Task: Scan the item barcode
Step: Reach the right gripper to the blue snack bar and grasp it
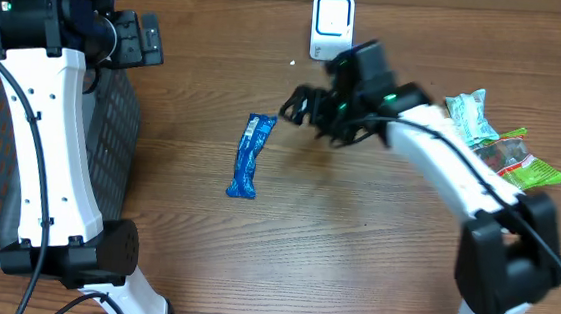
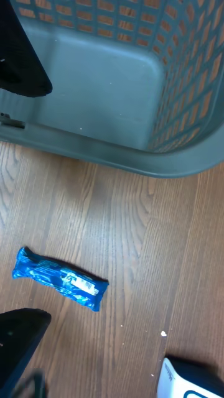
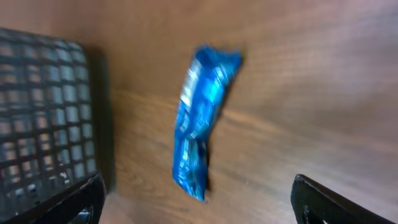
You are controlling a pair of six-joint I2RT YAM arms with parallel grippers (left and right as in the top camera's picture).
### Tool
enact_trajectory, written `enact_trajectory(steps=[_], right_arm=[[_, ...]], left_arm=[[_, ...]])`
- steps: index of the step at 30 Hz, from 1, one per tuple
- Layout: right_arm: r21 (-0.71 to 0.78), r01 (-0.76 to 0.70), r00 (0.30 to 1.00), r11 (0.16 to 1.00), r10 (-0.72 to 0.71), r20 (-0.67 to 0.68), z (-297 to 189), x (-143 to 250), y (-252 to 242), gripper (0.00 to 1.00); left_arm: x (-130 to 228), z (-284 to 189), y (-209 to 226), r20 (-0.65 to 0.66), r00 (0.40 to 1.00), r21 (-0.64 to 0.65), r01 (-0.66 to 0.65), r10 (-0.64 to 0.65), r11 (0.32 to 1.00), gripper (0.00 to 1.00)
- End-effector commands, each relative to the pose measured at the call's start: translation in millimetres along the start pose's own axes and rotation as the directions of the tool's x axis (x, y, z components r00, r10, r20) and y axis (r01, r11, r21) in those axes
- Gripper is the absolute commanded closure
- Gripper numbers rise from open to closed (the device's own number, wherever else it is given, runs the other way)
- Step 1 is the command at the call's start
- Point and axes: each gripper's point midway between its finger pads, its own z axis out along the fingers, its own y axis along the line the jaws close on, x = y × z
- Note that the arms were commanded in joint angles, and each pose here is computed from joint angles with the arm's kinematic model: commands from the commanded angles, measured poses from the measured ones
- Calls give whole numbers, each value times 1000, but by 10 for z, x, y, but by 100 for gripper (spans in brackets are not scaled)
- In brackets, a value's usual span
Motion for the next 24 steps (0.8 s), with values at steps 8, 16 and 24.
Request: enact_trajectory(steps=[8,16,24], right_arm=[[6,-73,984,997,73,-162,1153,498,-167,18],[-37,-147,974,988,138,-181,1555,539,-267,49],[-34,-195,967,980,186,-176,1551,440,-396,96]], left_arm=[[-22,-143,-38,40,999,16,2,-2,1000,0],[-22,-143,-38,40,999,16,1,-2,1000,0],[-22,-143,-38,40,999,16,1,-2,1000,0]])
